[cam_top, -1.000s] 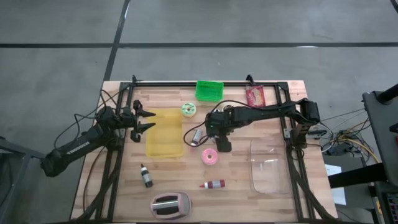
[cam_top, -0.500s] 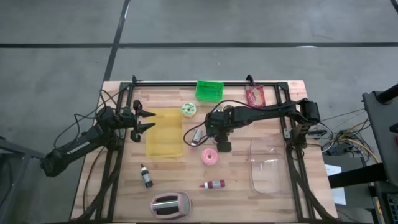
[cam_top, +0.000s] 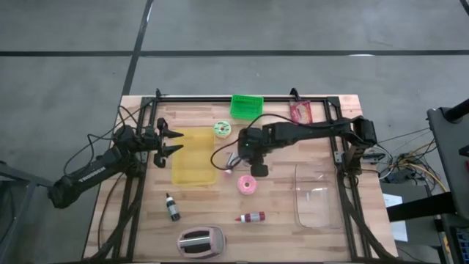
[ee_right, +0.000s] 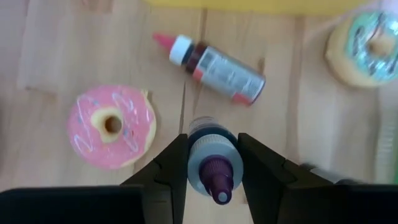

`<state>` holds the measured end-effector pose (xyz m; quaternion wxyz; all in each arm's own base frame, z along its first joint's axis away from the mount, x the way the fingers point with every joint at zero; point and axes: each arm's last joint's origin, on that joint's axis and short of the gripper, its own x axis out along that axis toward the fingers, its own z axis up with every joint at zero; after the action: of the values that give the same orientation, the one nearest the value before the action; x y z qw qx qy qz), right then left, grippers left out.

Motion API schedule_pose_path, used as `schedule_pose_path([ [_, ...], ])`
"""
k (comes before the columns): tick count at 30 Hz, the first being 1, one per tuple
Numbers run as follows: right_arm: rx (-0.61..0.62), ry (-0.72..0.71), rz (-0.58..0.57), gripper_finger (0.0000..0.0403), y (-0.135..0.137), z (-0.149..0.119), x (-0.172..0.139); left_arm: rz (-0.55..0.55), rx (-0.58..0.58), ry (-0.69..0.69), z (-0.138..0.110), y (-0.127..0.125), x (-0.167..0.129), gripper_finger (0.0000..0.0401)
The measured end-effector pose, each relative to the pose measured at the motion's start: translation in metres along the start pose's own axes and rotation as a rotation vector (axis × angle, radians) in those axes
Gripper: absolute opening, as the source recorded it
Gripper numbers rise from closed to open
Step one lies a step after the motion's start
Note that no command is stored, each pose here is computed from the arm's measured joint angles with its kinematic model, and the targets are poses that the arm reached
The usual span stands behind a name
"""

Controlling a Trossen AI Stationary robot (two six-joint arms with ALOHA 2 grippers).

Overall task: Pick & Place Food Item
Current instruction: Put the purple food coloring bottle into the green bin

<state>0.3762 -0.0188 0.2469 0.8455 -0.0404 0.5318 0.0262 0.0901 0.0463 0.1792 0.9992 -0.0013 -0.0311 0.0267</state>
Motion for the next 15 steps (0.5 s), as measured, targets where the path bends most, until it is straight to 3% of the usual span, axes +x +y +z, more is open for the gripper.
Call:
schedule_pose_path([
  [15,-0.059,-0.069,-0.211,0.0107,-0.04,0.019,-0.03,-0.003,0.0,0.0,0.0,0.0,0.0,0.0223],
])
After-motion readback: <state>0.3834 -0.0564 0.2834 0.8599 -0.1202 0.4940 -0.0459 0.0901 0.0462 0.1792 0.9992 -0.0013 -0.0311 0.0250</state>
